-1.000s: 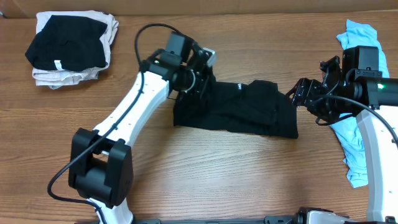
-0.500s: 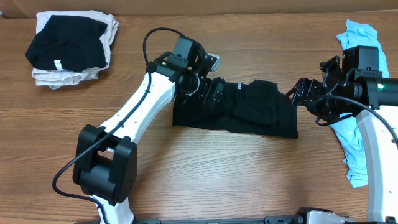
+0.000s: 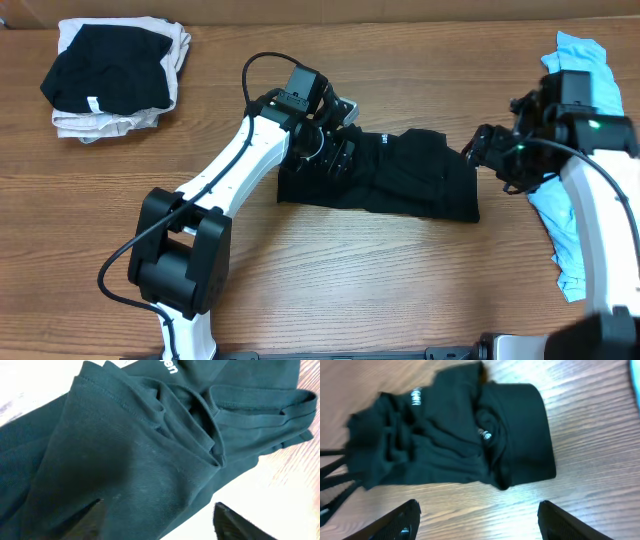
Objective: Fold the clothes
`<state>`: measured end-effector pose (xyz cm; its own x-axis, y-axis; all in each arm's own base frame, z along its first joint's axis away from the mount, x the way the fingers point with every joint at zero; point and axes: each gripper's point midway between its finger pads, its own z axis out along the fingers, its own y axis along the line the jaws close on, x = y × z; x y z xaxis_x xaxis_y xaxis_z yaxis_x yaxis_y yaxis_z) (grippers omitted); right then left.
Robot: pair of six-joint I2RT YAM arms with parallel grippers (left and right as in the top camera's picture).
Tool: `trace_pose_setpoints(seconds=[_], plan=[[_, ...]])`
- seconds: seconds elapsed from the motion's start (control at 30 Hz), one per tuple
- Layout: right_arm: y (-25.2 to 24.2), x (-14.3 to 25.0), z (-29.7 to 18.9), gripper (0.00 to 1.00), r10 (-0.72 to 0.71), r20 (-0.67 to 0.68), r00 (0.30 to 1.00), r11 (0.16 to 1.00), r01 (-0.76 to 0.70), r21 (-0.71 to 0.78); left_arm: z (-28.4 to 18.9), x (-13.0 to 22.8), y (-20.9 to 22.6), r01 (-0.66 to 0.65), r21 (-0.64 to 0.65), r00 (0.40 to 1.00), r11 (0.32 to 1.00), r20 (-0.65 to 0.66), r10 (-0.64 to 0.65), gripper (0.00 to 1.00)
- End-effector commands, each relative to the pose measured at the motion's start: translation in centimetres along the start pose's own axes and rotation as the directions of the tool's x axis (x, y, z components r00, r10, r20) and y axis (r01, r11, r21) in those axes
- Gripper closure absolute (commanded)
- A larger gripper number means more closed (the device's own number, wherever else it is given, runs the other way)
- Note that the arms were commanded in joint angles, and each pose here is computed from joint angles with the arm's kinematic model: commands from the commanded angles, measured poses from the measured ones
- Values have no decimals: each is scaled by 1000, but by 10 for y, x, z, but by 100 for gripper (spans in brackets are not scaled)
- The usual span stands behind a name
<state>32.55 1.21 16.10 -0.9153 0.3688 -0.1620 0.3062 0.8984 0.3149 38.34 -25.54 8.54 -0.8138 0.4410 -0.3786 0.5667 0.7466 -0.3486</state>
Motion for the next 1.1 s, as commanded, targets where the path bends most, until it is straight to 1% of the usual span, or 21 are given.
trace_pose_setpoints(seconds=[0.0,0.03,0.07,0.17,0.37,0.43,0.47,0.5,0.6,0.7,0.73,0.9,0.97,1.07], plan=[[-12,3,31,21,43,-64,997,998,-40,40,1,1,-4,-28,6,1000,1000,-11,28,46],[-15,3,41,21,50,-80,996,998,-46,46,2,3,-5,-26,10,999,1000,-20,27,55],[-17,3,49,18,57,-93,994,997,-53,51,3,5,-7,-27,12,999,1000,-30,27,61],[-24,2,73,17,77,-129,989,995,-69,65,4,10,-12,-32,14,998,999,-49,33,96],[-33,-3,109,16,62,-152,986,996,-51,73,8,16,-20,-70,17,995,997,-74,71,96],[-33,-9,115,8,32,-139,990,998,-23,65,10,17,-21,-79,3,994,997,-80,79,95],[-35,-11,117,2,20,-133,991,998,-11,68,10,17,-20,-80,-4,994,997,-81,79,96],[-38,-14,120,0,10,-123,992,997,1,83,10,17,-19,-81,-13,993,997,-82,80,96],[-48,-20,125,0,1,-102,995,991,12,130,10,17,-17,-82,-22,993,996,-84,80,96],[-52,-25,130,0,2,-92,996,991,11,134,10,17,-15,-82,-31,993,996,-84,80,96],[-54,-26,134,0,5,-91,996,991,7,135,9,17,-12,-84,-52,993,995,-87,79,95],[-53,-20,153,0,17,-142,990,996,-4,90,-2,22,27,-89,-262,990,961,-133,55,96],[-48,-17,159,0,11,-162,987,999,-3,50,-12,21,35,-85,-309,989,947,-144,41,96],[-39,-16,162,0,11,-174,985,1000,-13,-8,-32,11,40,-72,-336,991,939,-133,28,96]])
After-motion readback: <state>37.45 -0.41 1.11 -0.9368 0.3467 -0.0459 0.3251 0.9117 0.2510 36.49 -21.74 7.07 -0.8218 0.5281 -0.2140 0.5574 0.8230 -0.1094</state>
